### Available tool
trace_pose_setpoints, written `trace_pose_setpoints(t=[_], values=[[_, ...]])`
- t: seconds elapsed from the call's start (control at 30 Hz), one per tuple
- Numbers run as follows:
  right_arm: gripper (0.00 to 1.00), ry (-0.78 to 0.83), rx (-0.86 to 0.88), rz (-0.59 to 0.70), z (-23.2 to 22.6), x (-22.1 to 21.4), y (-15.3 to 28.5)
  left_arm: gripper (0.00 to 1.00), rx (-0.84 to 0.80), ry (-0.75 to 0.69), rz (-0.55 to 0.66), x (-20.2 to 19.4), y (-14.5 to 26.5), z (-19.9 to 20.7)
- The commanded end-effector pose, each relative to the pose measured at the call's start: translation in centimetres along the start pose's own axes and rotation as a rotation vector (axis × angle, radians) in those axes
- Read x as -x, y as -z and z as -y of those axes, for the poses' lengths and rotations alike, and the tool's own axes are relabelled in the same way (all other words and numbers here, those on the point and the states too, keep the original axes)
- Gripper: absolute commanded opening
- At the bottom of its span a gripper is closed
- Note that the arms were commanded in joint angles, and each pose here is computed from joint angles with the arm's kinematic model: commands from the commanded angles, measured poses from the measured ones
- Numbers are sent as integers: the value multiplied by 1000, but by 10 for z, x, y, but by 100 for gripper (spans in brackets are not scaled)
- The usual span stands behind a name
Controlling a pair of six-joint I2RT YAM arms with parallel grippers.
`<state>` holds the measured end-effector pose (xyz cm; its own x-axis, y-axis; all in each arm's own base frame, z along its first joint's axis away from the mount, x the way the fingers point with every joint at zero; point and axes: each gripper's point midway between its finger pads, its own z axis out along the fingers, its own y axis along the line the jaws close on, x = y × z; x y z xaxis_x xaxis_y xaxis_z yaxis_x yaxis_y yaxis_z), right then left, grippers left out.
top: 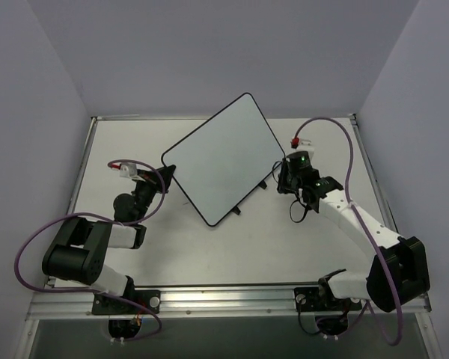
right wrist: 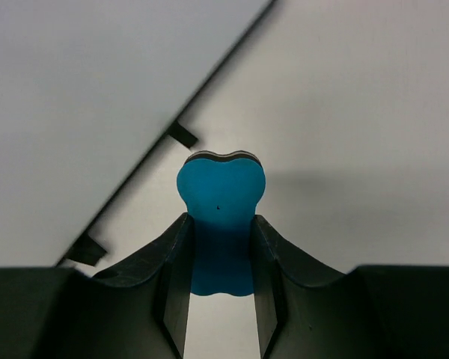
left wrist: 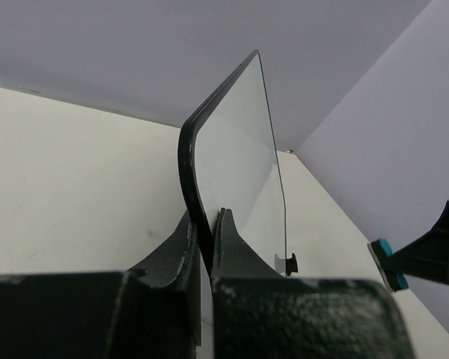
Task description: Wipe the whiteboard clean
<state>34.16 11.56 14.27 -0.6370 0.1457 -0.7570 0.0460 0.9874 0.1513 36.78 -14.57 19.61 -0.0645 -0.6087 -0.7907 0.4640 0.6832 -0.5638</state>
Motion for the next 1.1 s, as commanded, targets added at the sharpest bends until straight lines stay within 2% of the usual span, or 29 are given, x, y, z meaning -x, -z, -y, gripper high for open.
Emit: trace_pose_setpoints(t=[0.0,0.03,0.2,0.67,1.03,1.07], values=[[0,-80,-137,-161,37,-62,4,2,-81,-205,-196,-48,14,-2],[0,-88,-160,-192,44,-79,2,2,-83,-209,-193,-47,14,-1],[0,-134,-236,-250,59,-110,0,2,-68,-216,-195,-47,14,-4],[0,-129,-305,-325,70,-128,1,2,-71,-220,-188,-46,12,-4],[0,-153,-283,-375,75,-134,-9,2,-77,-222,-181,-44,13,-2],[4,-154,-281,-375,74,-134,-9,2,-75,-222,-181,-43,13,-2]])
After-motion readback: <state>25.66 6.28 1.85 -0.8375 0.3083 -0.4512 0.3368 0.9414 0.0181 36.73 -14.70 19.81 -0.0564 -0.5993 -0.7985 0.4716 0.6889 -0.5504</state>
